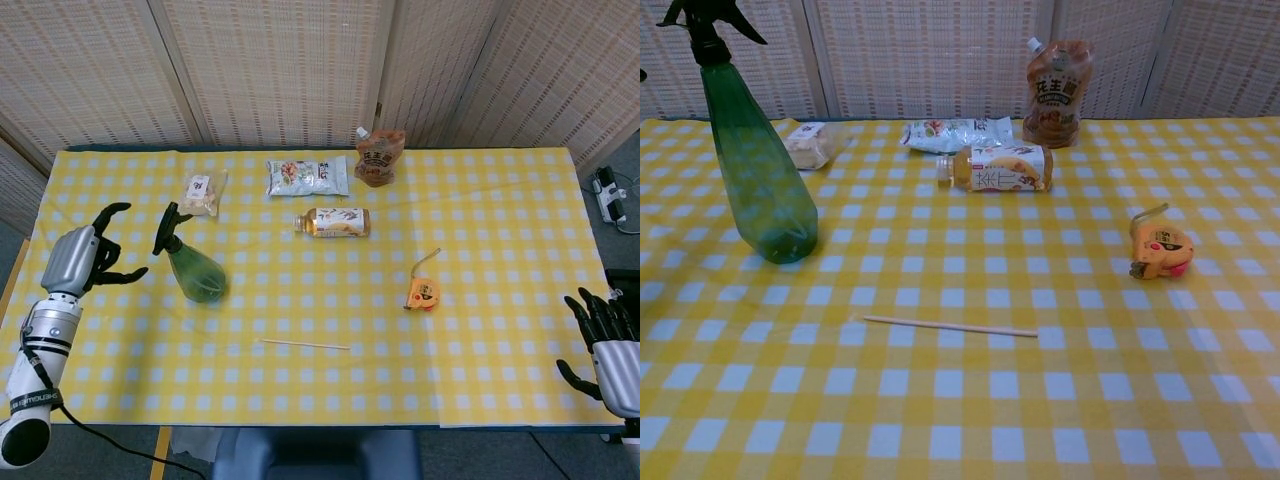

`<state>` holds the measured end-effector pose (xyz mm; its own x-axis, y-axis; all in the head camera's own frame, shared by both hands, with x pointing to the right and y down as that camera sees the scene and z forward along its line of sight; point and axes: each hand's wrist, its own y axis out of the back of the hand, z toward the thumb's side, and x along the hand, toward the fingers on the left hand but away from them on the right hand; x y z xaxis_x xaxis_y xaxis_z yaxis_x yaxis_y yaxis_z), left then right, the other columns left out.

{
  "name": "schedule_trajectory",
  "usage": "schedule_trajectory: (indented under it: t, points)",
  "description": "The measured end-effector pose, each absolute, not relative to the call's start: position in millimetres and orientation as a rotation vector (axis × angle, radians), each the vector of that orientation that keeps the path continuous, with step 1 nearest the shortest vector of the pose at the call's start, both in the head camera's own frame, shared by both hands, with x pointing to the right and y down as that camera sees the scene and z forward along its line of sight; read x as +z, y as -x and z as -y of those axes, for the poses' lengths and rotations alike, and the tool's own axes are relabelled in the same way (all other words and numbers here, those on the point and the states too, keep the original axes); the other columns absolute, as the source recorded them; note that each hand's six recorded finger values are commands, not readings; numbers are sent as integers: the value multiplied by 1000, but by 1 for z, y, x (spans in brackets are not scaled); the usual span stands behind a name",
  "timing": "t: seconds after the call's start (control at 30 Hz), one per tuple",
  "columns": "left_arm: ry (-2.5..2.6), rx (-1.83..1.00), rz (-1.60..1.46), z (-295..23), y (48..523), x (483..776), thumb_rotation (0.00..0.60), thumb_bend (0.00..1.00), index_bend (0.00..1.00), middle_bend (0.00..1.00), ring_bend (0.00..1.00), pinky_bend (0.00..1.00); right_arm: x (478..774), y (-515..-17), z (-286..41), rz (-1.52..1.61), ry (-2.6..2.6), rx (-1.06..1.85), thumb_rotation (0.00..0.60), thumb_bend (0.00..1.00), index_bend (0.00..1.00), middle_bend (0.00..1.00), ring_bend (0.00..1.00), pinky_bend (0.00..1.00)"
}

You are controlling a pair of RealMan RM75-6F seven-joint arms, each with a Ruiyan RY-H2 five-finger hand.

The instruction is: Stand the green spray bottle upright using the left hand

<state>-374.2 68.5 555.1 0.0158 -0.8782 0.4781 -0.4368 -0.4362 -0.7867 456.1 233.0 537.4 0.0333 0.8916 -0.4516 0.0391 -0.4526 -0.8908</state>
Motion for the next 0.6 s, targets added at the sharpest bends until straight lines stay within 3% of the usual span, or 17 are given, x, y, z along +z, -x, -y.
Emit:
schedule_trajectory:
  t: [0.07, 0.13, 0.2, 0.3, 0.4, 0.5, 0.6]
  points:
    - [1840, -1377, -1327, -72, 381, 552, 600, 188, 286, 906, 856, 939, 538, -456, -233, 965, 1594, 1505, 600, 308, 0, 0, 0, 0]
    - [1803, -1334, -1291, -79, 387, 547, 600, 185, 311, 708, 617, 706, 539, -454, -233, 961, 1600, 1503, 600, 308, 0, 0, 0, 0]
    - [1770, -1294, -1228, -90, 395, 545, 600, 179, 308, 488, 367, 391, 540, -453, -233, 954, 1607, 1500, 600, 308, 0, 0, 0, 0]
    - [1697, -1278, -1115, -119, 414, 545, 600, 171, 256, 278, 132, 100, 542, -449, -233, 940, 1622, 1487, 600, 308, 0, 0, 0, 0]
    - [1598, -1342, -1013, -162, 441, 549, 600, 153, 181, 139, 14, 0, 544, -444, -232, 936, 1630, 1455, 600, 308, 0, 0, 0, 0]
    - [1588, -1457, -937, -211, 451, 566, 600, 145, 160, 80, 3, 0, 547, -440, -231, 930, 1633, 1423, 600, 308, 0, 0, 0, 0]
    - [1636, -1515, -897, -240, 443, 582, 600, 133, 120, 9, 0, 0, 549, -437, -231, 922, 1641, 1406, 600, 309, 0, 0, 0, 0]
